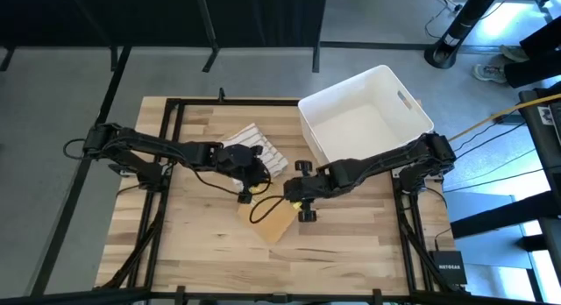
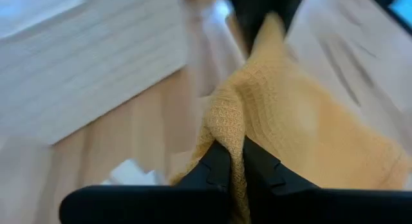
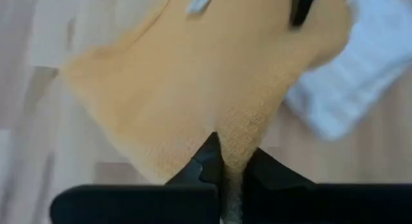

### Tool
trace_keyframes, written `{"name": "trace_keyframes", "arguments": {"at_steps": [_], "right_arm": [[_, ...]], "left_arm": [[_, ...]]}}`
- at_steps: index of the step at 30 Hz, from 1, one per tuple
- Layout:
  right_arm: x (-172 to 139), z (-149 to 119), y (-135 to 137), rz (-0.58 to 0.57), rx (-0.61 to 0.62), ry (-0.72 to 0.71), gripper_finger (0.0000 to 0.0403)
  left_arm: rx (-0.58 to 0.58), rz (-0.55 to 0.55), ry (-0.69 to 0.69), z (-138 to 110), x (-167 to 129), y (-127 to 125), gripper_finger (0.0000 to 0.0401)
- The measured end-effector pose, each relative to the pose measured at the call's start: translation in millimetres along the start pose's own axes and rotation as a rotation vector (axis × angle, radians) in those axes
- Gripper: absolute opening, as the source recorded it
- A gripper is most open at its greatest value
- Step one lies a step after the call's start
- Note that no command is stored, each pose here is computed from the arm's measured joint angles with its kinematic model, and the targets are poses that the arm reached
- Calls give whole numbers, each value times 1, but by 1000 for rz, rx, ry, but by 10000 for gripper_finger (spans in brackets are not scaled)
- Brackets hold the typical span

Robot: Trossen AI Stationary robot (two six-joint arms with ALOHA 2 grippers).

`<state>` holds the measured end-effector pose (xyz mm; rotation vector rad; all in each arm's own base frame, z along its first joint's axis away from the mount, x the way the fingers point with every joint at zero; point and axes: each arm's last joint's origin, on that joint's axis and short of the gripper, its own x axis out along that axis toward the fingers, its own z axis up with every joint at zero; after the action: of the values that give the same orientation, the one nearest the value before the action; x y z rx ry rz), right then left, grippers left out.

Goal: Fold towel
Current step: Stack the yellow towel on top of the white towel

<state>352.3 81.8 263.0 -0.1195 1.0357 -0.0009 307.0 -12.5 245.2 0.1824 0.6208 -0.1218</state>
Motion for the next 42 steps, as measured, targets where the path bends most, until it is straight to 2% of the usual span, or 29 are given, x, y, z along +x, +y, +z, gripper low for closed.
{"name": "trace_keyframes", "arguments": {"at_steps": [6,11,17,23,26,33,36,42], "right_arm": [[-21,20,-22,-155,-183,-34,10],[-27,29,-48,-194,-259,-42,8],[-32,41,-79,-252,-314,-109,7],[-40,47,-95,-157,-439,-168,5],[-37,50,-109,-143,-507,-210,5],[-33,50,-150,-144,-457,-281,5],[-16,53,-168,-165,-428,-309,4],[37,51,-186,-172,-400,-271,5]], "left_arm": [[-153,225,-33,9,-30,0,4],[-318,275,-118,16,-68,0,5],[-424,422,-75,8,-91,2,10],[-448,440,-54,5,-92,1,12],[-488,529,-42,1,-93,5,12],[-517,688,-31,-3,-95,10,12],[-544,773,35,-13,-98,14,13],[-553,844,140,-44,-83,17,13]]}}
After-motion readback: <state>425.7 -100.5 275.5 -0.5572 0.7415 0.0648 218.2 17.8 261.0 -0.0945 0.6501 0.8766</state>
